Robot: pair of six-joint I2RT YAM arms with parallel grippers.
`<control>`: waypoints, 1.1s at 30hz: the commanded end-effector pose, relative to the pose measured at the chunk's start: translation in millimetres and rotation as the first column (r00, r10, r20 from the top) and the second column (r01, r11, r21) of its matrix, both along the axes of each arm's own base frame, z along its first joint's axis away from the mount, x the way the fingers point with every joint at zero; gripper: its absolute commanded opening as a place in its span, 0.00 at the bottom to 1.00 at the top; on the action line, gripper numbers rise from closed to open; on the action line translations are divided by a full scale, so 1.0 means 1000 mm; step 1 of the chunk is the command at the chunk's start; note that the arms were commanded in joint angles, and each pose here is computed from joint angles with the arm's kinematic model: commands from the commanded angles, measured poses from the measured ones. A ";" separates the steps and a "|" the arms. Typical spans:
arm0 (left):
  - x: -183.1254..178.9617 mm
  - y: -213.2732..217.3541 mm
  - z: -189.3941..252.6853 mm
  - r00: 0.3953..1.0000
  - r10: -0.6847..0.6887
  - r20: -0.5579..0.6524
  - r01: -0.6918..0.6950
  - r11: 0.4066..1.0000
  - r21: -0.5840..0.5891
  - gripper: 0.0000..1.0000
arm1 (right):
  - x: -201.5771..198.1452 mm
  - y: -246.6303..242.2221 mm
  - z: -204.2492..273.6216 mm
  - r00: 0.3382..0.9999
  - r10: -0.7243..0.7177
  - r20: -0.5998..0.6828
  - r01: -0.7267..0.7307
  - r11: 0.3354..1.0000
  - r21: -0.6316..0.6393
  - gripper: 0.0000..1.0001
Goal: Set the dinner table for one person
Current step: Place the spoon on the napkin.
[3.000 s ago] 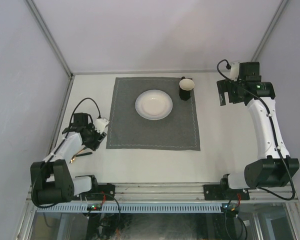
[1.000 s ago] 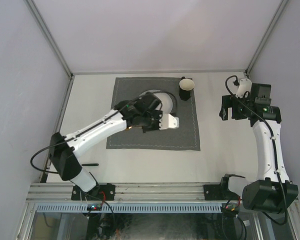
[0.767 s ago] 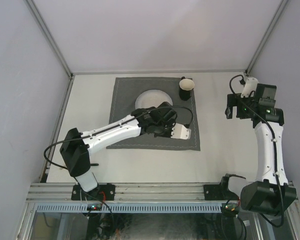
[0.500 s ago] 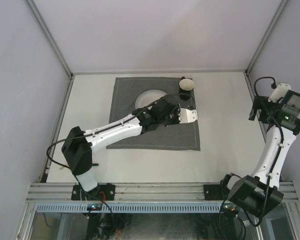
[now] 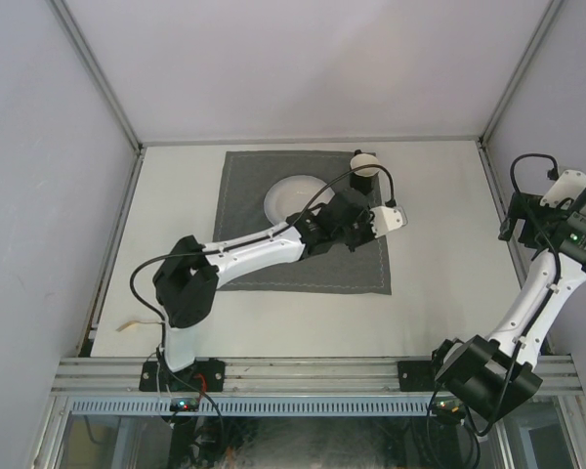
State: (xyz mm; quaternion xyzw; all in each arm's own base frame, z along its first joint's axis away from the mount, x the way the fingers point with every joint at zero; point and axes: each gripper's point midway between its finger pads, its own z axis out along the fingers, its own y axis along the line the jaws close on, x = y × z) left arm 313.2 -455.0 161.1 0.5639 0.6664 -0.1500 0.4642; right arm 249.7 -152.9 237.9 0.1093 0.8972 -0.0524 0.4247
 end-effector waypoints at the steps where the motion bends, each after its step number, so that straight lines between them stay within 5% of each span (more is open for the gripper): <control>1: -0.047 -0.011 0.002 0.960 -0.266 -0.087 0.269 0.962 0.032 0.00 | 0.002 0.000 0.011 0.999 0.023 0.028 -0.022 1.000 -0.019 0.86; 7: -0.069 0.026 -0.040 0.937 -0.281 -0.206 0.330 0.906 0.266 0.00 | 0.002 0.001 0.011 0.999 0.021 0.026 -0.021 1.000 -0.015 0.86; 11: -0.073 0.048 -0.051 0.937 -0.313 -0.158 0.349 0.869 0.351 0.00 | 0.004 0.002 0.010 0.999 0.023 0.027 -0.023 1.000 -0.001 0.86; 23: -0.027 0.042 -0.062 0.987 -0.141 -0.080 0.159 0.933 0.322 0.02 | 0.002 0.013 0.014 0.998 0.057 0.041 -0.058 0.998 0.018 0.87; 25: -0.019 0.040 -0.066 0.991 -0.102 -0.083 0.124 0.935 0.332 0.18 | 0.001 0.015 0.012 0.997 0.062 0.035 -0.063 0.998 0.025 0.87; 29: -0.004 0.040 -0.052 0.999 -0.022 -0.033 0.031 0.954 0.297 0.70 | 0.004 0.020 0.014 0.995 0.086 0.047 -0.088 0.996 0.033 0.87; 31: 0.003 0.040 -0.030 1.000 -0.004 0.018 0.000 0.970 0.242 0.85 | 0.007 0.023 0.014 0.994 0.099 0.049 -0.101 0.994 0.034 0.87; 33: 0.012 0.042 0.000 0.998 0.024 0.054 -0.034 0.981 0.189 0.88 | 0.010 0.027 0.013 0.993 0.107 0.046 -0.108 0.994 0.034 0.87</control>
